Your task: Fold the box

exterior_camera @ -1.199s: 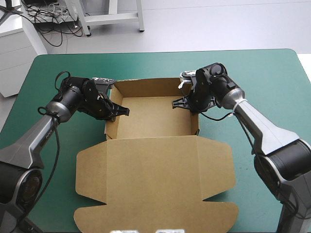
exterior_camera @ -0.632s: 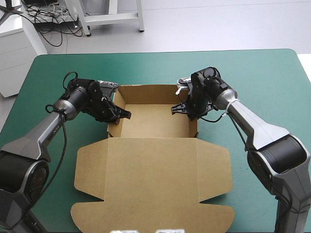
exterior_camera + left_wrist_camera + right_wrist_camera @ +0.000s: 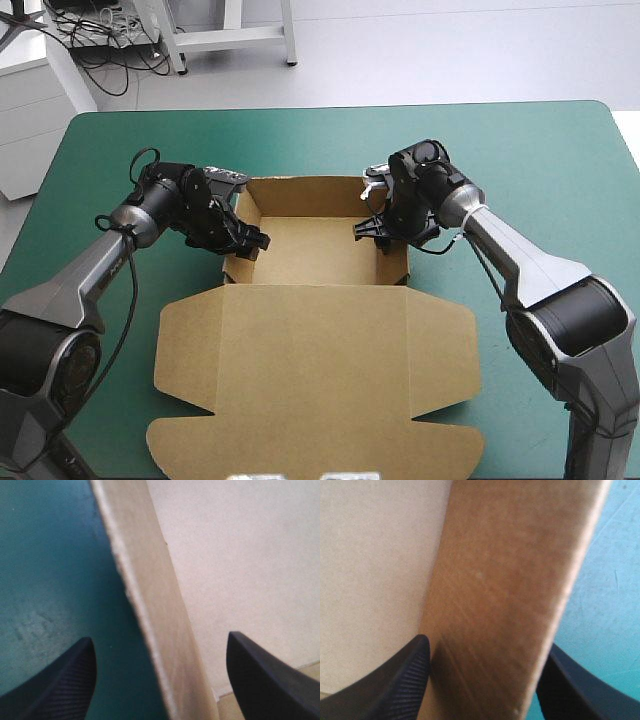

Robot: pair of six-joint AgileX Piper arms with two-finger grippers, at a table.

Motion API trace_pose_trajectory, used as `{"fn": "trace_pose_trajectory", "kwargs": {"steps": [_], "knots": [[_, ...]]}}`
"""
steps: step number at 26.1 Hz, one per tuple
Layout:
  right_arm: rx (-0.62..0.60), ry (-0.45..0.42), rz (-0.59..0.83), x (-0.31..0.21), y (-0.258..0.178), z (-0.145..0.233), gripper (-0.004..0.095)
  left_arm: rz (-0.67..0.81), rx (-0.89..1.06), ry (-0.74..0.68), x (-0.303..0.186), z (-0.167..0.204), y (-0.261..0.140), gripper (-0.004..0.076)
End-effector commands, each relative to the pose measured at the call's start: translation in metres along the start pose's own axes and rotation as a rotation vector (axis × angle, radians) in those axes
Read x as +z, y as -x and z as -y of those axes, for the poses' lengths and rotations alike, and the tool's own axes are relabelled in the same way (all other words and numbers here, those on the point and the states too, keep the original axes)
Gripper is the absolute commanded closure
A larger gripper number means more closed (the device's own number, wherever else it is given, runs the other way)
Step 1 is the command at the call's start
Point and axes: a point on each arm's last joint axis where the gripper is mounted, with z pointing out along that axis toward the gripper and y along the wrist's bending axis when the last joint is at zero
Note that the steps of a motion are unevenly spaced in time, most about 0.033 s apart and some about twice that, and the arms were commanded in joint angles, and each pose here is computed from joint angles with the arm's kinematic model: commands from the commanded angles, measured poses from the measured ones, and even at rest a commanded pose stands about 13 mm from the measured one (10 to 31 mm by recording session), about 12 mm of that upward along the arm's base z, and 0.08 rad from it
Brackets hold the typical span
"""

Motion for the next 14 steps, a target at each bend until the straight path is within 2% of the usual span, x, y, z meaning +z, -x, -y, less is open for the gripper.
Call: {"fn": "trace_pose_trajectory", "kwargs": {"steps": [1, 3, 8, 12, 14], "knots": [[0.007, 0.015, 0.068, -0.032, 0.001, 0.002, 0.0342, 0.096, 0.009, -0.019, -0.027, 0.006, 0.007, 0.0204], [0.003, -0.022, 0.111, -0.045, 0.006, 0.005, 0.0342, 0.108, 0.017, -0.023, -0.038, 0.008, 0.012, 0.0204], [0.03, 0.003, 0.289, -0.099, 0.017, 0.006, 0.0342, 0.146, 0.041, -0.028, -0.071, 0.014, 0.024, 0.0204], [0.03, -0.035, 0.429, -0.143, 0.015, 0.014, 0.0342, 0.145, 0.068, -0.01, -0.104, 0.016, 0.029, 0.0222], [0.034, -0.043, 0.488, -0.165, 0.01, 0.018, 0.0342, 0.209, 0.085, 0.021, -0.126, 0.017, 0.033, 0.0243]]}}
